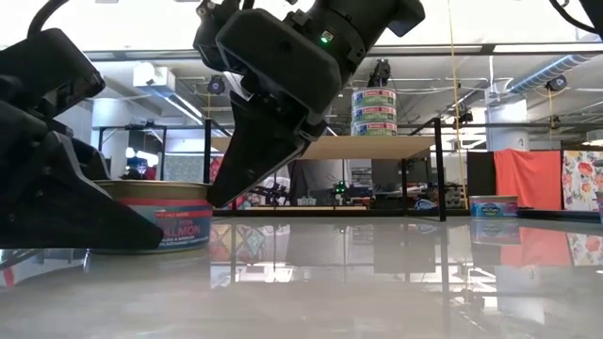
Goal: Stack canned seafood by type on shelf
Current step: Put the left blue-pink tuna can on the shelf aligned with the other blue-pink tuna can on the shelf
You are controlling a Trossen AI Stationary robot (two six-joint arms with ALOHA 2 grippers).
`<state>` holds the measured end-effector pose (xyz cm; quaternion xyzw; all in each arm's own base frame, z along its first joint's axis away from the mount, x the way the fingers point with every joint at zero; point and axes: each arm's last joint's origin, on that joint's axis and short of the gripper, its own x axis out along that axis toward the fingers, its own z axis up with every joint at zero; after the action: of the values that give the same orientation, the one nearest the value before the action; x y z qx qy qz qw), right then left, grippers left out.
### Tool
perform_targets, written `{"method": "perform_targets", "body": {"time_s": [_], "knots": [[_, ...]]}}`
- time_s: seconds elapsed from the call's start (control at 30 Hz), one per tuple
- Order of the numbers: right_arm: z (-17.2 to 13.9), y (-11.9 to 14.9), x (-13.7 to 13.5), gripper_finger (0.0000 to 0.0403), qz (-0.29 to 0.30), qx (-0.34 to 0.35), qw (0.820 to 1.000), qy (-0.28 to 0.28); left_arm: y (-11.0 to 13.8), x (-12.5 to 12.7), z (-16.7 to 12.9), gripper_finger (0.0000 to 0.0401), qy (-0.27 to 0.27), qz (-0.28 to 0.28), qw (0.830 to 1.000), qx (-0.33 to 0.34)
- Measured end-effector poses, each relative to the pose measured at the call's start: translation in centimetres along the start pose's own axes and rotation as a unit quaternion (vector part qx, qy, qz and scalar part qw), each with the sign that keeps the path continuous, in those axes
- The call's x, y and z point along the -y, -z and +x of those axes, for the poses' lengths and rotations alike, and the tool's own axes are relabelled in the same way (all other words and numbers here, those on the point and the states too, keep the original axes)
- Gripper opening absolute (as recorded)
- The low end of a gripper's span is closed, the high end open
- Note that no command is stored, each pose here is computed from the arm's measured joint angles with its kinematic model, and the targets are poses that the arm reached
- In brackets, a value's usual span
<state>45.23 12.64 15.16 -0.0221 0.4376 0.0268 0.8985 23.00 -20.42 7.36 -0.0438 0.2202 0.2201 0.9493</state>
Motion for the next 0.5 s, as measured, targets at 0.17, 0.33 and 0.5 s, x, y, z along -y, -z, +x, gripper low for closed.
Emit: {"method": "perform_targets", "body": {"time_s": [0.17, 0.33, 0.5], "knots": [[0.0, 0.03, 0.04, 0.0013, 0.0, -0.002, 1.0, 0.003, -0.08, -0.05, 0.15, 0.038, -0.001, -0.002, 1.0, -0.001], [0.0, 0.1, 0.05, 0.0013, -0.003, -0.005, 1.0, 0.004, -0.1, -0.02, 0.16, 0.0371, 0.0, -0.003, 1.0, -0.002], [-0.55, 0.27, 0.14, 0.0013, -0.013, -0.025, 1.0, 0.012, -0.98, -0.14, -0.25, 0.0372, 0.01, -0.002, 1.0, -0.014]]}}
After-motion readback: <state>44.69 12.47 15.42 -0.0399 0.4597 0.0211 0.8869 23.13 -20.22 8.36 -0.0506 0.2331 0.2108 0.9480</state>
